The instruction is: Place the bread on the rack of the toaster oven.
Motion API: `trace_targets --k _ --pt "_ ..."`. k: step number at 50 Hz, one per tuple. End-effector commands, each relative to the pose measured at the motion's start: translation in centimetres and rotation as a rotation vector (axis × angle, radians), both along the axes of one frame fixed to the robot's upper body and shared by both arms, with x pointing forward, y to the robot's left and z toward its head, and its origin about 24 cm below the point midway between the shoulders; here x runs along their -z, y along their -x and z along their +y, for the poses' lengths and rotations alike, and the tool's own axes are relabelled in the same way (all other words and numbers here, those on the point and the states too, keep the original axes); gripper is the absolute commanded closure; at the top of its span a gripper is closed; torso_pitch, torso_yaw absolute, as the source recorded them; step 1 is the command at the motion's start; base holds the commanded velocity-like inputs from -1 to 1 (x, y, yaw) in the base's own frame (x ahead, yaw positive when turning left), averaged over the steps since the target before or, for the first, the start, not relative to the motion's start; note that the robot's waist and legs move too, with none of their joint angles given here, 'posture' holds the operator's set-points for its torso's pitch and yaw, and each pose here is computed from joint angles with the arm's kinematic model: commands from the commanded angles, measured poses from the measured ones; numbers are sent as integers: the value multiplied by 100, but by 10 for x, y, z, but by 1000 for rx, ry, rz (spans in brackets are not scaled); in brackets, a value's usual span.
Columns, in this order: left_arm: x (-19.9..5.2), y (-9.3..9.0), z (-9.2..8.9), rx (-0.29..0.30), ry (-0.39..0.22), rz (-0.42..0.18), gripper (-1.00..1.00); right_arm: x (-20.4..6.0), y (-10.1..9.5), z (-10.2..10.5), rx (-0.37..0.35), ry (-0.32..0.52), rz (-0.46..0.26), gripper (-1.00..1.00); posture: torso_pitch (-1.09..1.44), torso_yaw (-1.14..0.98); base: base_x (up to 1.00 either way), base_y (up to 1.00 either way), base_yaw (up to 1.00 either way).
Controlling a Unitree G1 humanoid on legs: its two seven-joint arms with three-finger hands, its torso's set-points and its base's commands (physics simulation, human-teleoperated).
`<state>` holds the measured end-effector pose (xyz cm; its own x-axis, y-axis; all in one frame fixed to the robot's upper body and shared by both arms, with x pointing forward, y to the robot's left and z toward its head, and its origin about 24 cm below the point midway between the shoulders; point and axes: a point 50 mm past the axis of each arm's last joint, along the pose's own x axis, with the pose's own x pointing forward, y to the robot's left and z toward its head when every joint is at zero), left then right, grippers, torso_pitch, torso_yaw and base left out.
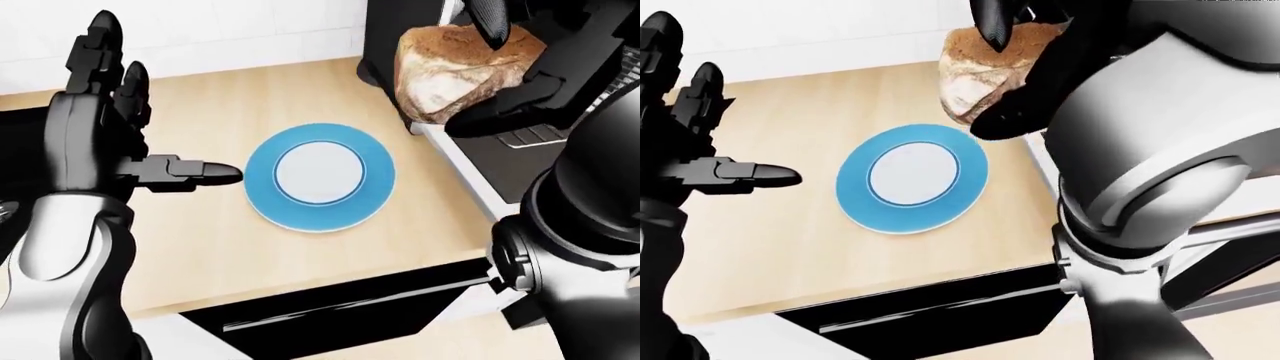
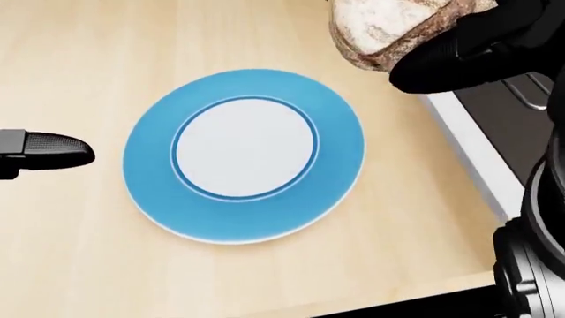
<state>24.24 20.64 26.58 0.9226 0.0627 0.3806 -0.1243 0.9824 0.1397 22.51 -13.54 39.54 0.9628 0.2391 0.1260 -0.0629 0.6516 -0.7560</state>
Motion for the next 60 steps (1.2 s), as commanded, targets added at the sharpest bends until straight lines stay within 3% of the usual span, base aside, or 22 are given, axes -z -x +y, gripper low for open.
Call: trace_targets --k 1,19,43,54,60 --pt "-12 5 -1 0 -19 -75 -100 -9 5 -3 21 13 -43 100 0 0 0 0 0" --pt "-10 4 -3 7 -18 -73 -100 -33 20 -39 140 36 -84 100 0 0 0 0 0" --pt "-8 2 -3 6 -20 -66 -100 -35 43 -95 312 -9 -93 100 0 0 0 0 0" --pt "-9 2 -3 6 -20 -65 -100 -23 44 -124 390 -47 -63 100 0 0 0 0 0" --pt "-9 2 -4 7 -21 -64 -100 -22 29 -134 412 -67 -62 100 0 0 0 0 0"
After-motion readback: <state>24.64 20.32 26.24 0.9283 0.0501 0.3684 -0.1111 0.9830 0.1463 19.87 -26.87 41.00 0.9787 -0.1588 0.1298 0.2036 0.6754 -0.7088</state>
